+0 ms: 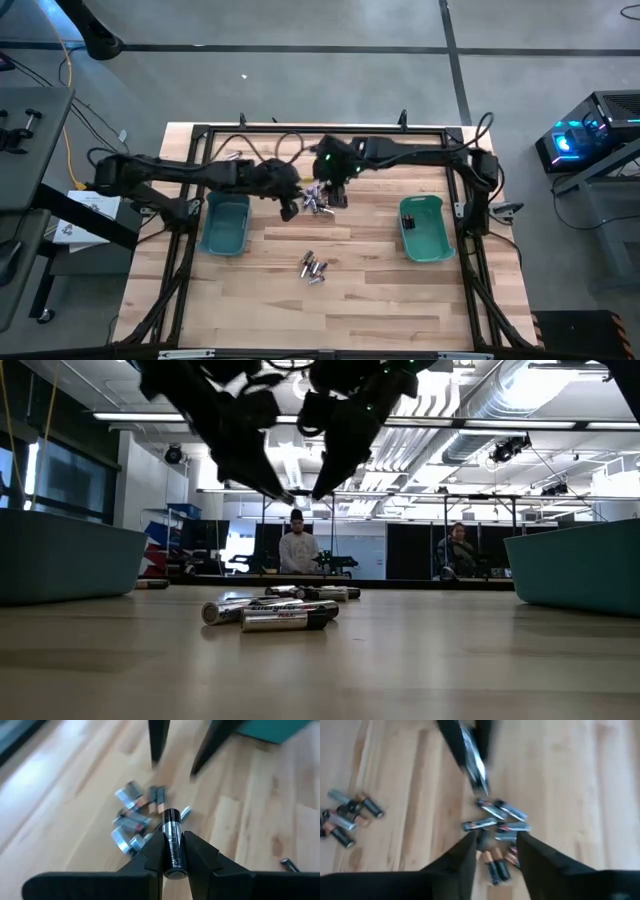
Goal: Sort batteries
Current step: Put the silver battery into the blue bin
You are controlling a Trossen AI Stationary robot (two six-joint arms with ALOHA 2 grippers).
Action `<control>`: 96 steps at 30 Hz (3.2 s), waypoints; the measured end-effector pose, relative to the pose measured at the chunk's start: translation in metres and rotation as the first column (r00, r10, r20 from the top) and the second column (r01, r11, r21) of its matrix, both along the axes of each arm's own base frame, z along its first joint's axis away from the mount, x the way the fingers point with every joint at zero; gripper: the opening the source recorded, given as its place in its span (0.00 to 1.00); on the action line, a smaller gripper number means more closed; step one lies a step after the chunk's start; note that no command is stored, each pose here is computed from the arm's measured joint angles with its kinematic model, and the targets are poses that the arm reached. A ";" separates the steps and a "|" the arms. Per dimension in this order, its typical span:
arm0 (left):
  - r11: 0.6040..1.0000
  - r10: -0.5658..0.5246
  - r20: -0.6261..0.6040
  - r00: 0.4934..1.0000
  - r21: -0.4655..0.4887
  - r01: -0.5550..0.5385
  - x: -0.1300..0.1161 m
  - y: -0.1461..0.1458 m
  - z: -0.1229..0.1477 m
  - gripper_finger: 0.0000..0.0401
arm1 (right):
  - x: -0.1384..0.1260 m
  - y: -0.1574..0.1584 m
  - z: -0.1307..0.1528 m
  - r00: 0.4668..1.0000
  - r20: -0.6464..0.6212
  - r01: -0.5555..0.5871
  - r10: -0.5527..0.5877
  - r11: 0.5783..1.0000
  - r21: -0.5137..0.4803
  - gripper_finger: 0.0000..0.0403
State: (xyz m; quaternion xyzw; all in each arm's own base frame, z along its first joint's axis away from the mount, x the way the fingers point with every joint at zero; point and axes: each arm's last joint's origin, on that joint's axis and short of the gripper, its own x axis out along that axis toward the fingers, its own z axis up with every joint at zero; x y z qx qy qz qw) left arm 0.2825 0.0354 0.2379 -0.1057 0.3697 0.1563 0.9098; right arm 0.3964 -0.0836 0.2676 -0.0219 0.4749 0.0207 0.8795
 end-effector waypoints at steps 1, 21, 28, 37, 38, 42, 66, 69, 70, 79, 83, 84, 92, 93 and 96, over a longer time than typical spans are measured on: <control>0.999 0.038 -0.011 0.999 0.005 -0.038 -0.008 -0.004 0.006 0.10 | -0.004 -0.005 0.005 1.000 0.009 0.027 -0.027 1.000 0.008 0.37; 0.557 0.767 -0.211 0.606 -0.250 -0.792 -0.152 -0.089 0.009 0.10 | -0.027 -0.064 0.047 0.957 0.247 0.156 -0.150 0.988 -0.006 0.44; 0.459 0.839 -0.192 0.510 -0.254 -0.851 -0.150 -0.085 -0.030 0.10 | -0.025 -0.065 0.050 0.949 0.286 0.147 -0.134 0.989 -0.024 0.44; 0.458 0.782 -0.382 0.493 -0.183 -0.870 -0.139 -0.086 -0.042 0.10 | -0.024 -0.065 0.051 0.942 0.300 0.160 -0.149 0.987 -0.013 0.44; 0.454 0.788 -0.381 0.483 -0.170 -0.875 -0.139 -0.085 -0.043 0.10 | -0.023 -0.065 0.051 0.941 0.301 0.163 -0.153 0.987 -0.010 0.44; 0.437 0.811 -0.378 0.446 -0.116 -0.892 -0.133 -0.084 -0.053 0.10 | -0.023 -0.065 0.051 0.940 0.302 0.167 -0.158 0.986 -0.006 0.44; 0.352 0.871 -0.358 0.338 -0.027 -0.936 -0.128 -0.075 -0.101 0.25 | -0.023 -0.064 0.051 0.938 0.302 0.173 -0.170 0.985 0.018 0.44; 0.367 0.863 -0.364 0.349 -0.022 -0.930 -0.130 -0.074 -0.100 0.32 | -0.023 -0.064 0.051 0.938 0.301 0.173 -0.170 0.985 0.018 0.44; 0.366 0.861 -0.369 0.350 -0.027 -0.930 -0.131 -0.074 -0.098 0.34 | -0.023 -0.064 0.051 0.938 0.301 0.173 -0.170 0.985 0.018 0.44; 0.582 0.703 -0.367 0.609 -0.196 -0.789 -0.126 -0.077 -0.034 0.46 | -0.057 -0.070 0.094 0.891 0.402 0.235 -0.209 0.972 -0.015 0.44; 0.696 0.605 -0.292 0.741 -0.258 -0.670 -0.123 -0.078 0.000 0.44 | -0.075 -0.075 0.104 0.898 0.395 0.181 -0.192 0.981 0.064 0.44; 0.723 0.586 -0.259 0.768 -0.261 -0.639 -0.121 -0.078 0.008 0.43 | -0.078 -0.075 0.102 0.909 0.381 0.134 -0.168 0.984 0.114 0.44; 0.860 0.508 0.089 0.856 -0.111 -0.499 -0.101 -0.068 0.062 0.38 | -0.071 -0.061 0.038 0.999 0.020 -0.050 0.046 0.922 0.384 0.44; 0.863 0.504 0.126 0.854 -0.091 -0.496 -0.098 -0.065 0.066 0.38 | -0.066 -0.056 0.029 0.996 -0.016 -0.071 0.084 0.914 0.399 0.44; 0.873 0.484 0.204 0.851 -0.046 -0.485 -0.089 -0.056 0.077 0.37 | -0.047 -0.037 0.002 0.981 -0.070 -0.133 0.180 0.895 0.427 0.44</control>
